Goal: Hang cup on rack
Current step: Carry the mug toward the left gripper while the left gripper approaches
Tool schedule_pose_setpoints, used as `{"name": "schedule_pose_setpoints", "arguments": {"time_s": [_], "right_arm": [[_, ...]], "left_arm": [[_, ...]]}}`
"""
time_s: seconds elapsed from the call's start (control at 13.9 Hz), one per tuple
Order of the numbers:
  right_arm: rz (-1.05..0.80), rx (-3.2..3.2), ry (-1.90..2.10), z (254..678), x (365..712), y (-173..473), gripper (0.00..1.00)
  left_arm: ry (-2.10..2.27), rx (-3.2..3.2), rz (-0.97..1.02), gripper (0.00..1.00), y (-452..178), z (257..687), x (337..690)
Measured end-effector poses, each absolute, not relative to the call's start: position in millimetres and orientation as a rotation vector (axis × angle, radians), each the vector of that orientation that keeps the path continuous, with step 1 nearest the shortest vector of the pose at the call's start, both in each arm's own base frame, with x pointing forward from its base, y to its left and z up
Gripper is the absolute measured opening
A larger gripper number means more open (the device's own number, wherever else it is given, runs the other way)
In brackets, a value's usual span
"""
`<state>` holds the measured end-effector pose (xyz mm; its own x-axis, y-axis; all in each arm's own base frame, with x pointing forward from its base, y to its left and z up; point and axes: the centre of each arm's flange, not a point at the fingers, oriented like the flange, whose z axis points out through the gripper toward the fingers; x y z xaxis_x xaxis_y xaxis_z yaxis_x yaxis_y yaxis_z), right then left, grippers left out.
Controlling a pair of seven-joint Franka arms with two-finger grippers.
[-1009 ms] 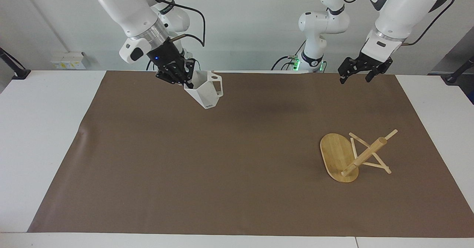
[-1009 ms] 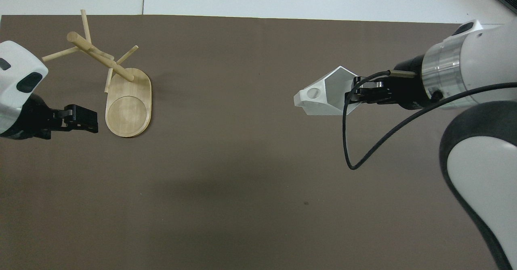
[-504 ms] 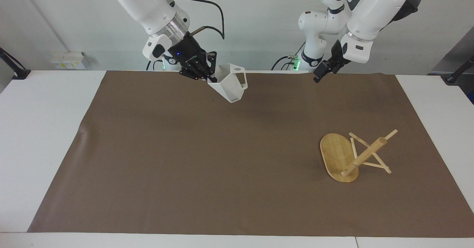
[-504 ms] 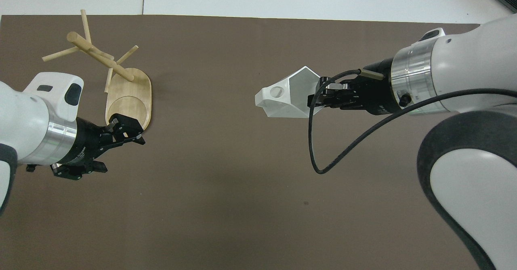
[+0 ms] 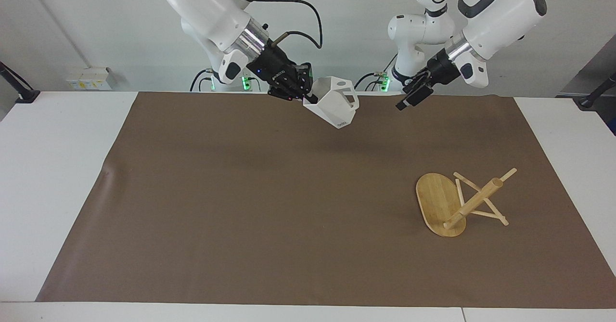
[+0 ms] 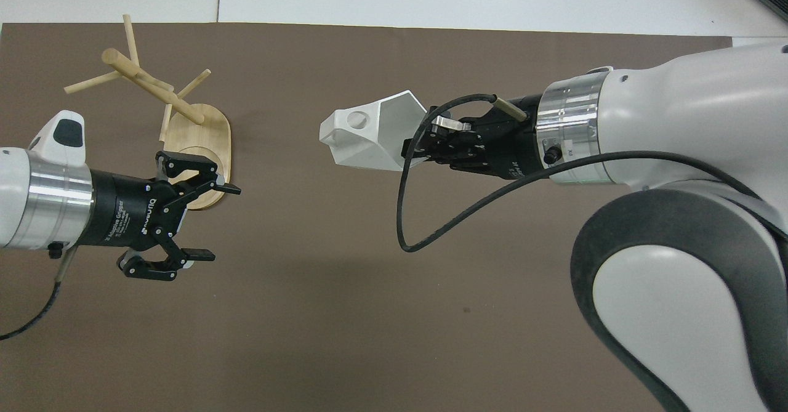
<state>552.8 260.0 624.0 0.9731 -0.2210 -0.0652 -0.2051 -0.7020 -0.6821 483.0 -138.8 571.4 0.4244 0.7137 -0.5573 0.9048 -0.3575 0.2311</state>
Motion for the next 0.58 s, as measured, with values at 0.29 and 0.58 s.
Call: {"name": "schedule_pose_setpoints", "arguments": {"time_s": [0.29,0.58], "right_arm": [[-0.005,-2.294,0.330,621.4,551.7,270.5,0.07],[-0.017,-2.237,0.381,609.9,547.9,301.6,0.07]], "left_arm": [[1.546,1.818,-0.642,1.00,-127.2,559.5,492.5],[1.596,1.549,-0.774,1.00,-103.3,548.9,504.1]]}}
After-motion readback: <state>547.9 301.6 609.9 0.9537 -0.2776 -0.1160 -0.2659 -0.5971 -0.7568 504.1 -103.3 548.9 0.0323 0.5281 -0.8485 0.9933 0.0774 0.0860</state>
